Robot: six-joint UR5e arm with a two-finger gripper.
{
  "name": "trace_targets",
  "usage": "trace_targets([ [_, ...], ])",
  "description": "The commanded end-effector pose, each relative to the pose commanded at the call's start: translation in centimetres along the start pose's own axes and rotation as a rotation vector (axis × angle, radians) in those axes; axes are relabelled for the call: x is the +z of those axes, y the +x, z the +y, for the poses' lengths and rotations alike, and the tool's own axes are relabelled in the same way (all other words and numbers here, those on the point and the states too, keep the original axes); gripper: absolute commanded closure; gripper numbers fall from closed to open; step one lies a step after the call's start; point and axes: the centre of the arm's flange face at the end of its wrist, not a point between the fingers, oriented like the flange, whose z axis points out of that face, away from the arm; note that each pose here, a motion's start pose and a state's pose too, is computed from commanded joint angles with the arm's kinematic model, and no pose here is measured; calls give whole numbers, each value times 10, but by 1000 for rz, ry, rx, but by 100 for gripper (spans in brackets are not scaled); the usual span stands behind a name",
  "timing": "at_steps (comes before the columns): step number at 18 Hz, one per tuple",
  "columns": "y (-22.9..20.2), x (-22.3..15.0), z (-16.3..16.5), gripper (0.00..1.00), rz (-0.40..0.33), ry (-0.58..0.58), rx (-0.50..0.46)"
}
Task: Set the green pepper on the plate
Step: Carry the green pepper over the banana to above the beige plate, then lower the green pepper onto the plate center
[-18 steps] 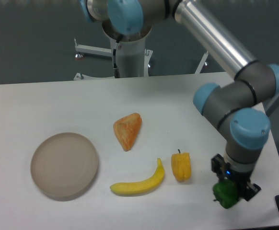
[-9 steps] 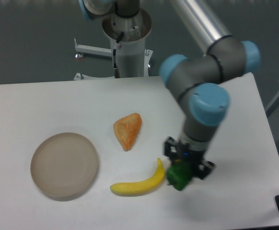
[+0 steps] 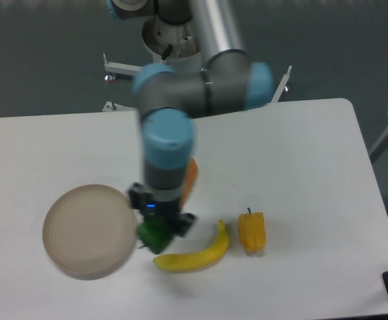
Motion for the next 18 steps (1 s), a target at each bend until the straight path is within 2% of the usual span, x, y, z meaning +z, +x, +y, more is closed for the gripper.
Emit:
trace_targets([
  [3,40,12,-3,64,4,5,23],
  [7,66,37,0,64,26,-26,50],
  [10,76,52,2,64,38,-50,59],
  [18,84,84,12,64,13,-131,75],
])
